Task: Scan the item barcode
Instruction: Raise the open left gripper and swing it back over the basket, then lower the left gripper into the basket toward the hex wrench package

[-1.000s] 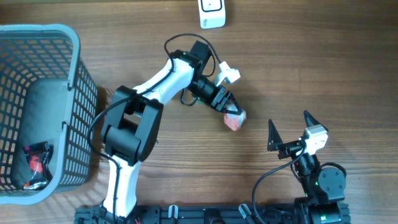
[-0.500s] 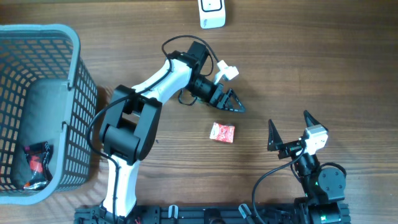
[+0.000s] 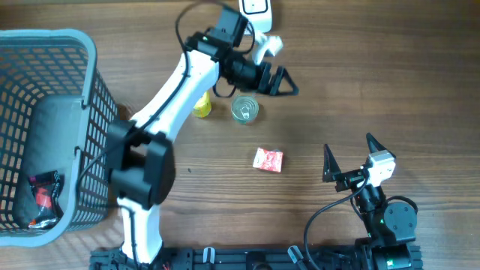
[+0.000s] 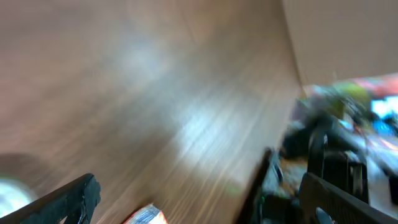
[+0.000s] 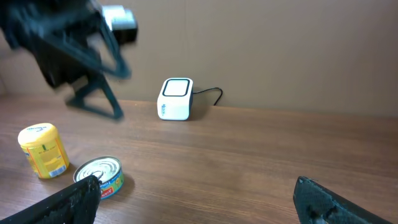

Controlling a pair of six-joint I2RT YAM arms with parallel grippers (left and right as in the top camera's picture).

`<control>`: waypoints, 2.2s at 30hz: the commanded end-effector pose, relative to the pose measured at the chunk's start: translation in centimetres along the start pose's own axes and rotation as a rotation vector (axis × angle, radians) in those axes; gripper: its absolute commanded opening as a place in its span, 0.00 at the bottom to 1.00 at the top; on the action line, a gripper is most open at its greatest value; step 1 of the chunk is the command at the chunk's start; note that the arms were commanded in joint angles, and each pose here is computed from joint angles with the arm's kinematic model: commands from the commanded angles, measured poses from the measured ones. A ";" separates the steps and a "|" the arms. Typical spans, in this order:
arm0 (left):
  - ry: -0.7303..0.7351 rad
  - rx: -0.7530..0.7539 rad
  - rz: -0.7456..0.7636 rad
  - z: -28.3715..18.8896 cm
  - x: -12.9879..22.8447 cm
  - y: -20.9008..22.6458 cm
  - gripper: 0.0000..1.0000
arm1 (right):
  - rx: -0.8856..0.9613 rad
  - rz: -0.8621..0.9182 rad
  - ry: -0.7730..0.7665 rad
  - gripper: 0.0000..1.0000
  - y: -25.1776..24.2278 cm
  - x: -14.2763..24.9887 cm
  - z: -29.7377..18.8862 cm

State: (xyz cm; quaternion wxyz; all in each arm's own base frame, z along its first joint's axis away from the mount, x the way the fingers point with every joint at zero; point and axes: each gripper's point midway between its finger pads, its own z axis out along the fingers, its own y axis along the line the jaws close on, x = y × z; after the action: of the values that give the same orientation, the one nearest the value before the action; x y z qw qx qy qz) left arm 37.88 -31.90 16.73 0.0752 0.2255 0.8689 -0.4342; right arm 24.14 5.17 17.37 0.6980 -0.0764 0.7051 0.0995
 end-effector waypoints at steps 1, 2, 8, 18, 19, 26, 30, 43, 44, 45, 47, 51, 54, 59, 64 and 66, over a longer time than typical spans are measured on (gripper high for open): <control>-0.239 -0.264 -0.092 -6.9 -3.8 -1.5 1.00 | 0.009 -0.007 -0.006 1.00 -0.1 -0.1 0.0; -0.281 -0.313 -0.112 -8.1 -4.1 -1.5 1.00 | 0.009 -0.007 -0.006 1.00 -0.1 -0.1 0.0; -0.487 -0.527 -0.200 -16.2 -3.3 -2.9 1.00 | 0.009 -0.008 -0.006 1.00 -0.1 -0.1 0.0; -0.955 -0.803 -0.343 -34.2 1.6 -5.0 1.00 | 0.009 -0.008 -0.006 1.00 -0.1 -0.1 0.0; -1.024 -0.841 -0.376 -36.4 2.4 -5.0 1.00 | 0.009 -0.007 -0.006 1.00 -0.1 -0.1 0.0; -1.306 -1.183 -0.627 -48.4 10.6 -2.3 1.00 | 0.009 -0.007 -0.006 1.00 -0.1 -0.1 0.0; -1.234 -1.330 -0.852 -50.9 15.9 1.9 1.00 | 0.009 -0.007 -0.006 1.00 -0.1 -0.1 0.0; -0.800 -1.442 -1.315 -50.4 25.2 12.2 0.90 | 0.009 -0.007 -0.006 1.00 -0.1 -0.1 0.0; -0.764 -1.443 -1.264 -50.5 24.8 12.5 0.84 | 0.009 -0.007 -0.006 1.00 -0.1 -0.1 0.0; -0.756 -1.444 -1.209 -50.8 24.1 12.7 0.81 | 0.009 -0.007 -0.006 1.00 -0.1 -0.1 0.0; -0.797 -1.428 -1.122 -51.4 22.8 12.4 0.88 | 0.009 -0.007 -0.006 1.00 -0.1 -0.1 0.0; -1.074 -1.400 -0.918 -54.9 19.0 9.0 1.00 | 0.009 -0.007 -0.006 1.00 -0.1 -0.1 0.0; -1.259 -1.375 -0.644 -57.8 15.6 4.1 1.00 | 0.009 -0.007 -0.006 1.00 -0.1 -0.1 0.0; -1.454 -1.526 -0.252 -62.3 14.2 -5.4 1.00 | 0.009 -0.007 -0.006 1.00 -0.1 -0.1 0.0; -1.406 -1.657 -0.044 -62.7 14.7 -9.7 1.00 | 0.009 -0.007 -0.006 1.00 -0.1 -0.1 0.0; -1.397 -1.575 0.042 -61.0 14.0 -10.8 1.00 | 0.009 -0.007 -0.006 1.00 -0.1 -0.1 0.0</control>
State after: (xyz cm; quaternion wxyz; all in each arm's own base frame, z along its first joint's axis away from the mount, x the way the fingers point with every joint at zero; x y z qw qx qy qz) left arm 23.28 16.91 58.29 0.7003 -0.2552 0.6293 0.2201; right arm 24.13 5.17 17.39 0.6981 -0.0764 0.7049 0.0995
